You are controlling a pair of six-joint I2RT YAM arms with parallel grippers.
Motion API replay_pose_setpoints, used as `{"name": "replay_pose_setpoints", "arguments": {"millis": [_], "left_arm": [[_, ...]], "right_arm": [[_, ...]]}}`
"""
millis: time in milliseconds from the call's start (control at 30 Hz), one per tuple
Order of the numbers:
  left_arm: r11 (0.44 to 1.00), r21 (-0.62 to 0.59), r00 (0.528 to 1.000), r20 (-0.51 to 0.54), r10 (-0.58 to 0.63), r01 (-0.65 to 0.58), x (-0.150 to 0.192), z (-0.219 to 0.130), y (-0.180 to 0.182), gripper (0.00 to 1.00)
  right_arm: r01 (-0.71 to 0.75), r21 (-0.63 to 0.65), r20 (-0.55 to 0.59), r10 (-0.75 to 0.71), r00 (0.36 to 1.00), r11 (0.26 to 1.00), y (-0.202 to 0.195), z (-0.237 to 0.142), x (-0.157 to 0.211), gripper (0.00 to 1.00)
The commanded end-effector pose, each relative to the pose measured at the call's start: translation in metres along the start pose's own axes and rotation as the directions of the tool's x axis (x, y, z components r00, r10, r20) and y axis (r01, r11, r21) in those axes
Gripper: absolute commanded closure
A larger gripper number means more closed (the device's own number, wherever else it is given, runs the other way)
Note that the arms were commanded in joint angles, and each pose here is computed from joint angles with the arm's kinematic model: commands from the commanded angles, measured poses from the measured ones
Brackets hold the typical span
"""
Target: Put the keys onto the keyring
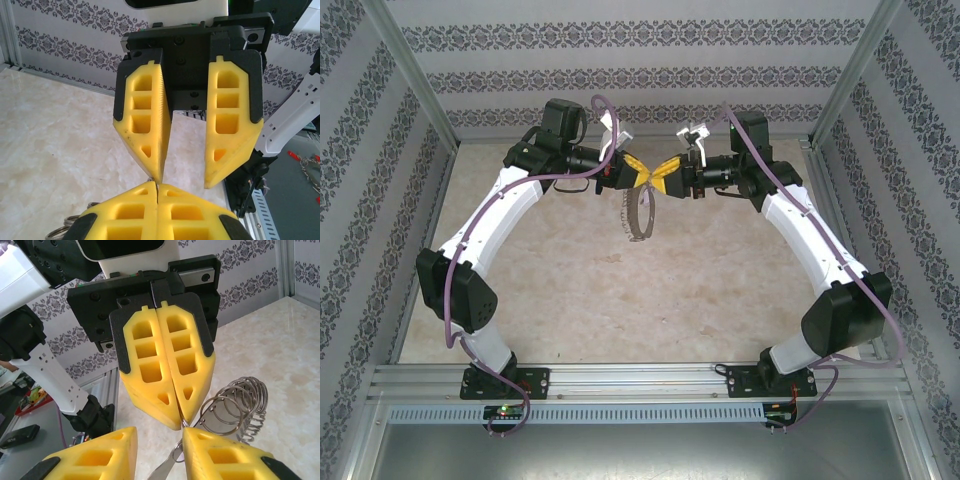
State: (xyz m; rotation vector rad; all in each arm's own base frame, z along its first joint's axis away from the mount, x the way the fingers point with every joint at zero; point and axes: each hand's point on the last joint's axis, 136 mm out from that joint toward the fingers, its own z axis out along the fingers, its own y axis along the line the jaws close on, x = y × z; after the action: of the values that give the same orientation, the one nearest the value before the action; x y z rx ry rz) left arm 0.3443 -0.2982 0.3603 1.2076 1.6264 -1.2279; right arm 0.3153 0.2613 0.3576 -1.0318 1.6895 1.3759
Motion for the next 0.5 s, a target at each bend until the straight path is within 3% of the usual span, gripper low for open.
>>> {"name": "replay_pose_setpoints", "arguments": {"millis": [0, 467], "left_arm": [[0.997, 0.047, 0.997, 0.05, 0.066, -0.069, -0.02, -0.009, -0.026, 1.0], [0.997, 0.042, 0.996, 0.046, 0.07, -0.072, -0.019, -0.01, -0.027, 1.0]], "right_arm": [[0.035, 0.025, 0.018, -0.035, 0.999, 0.999, -0.008, 0.0, -0.01, 0.66], [0.022, 0.067, 0.038, -0.024, 0.999, 0.998, -0.017, -0.013, -0.008, 0.62]]}}
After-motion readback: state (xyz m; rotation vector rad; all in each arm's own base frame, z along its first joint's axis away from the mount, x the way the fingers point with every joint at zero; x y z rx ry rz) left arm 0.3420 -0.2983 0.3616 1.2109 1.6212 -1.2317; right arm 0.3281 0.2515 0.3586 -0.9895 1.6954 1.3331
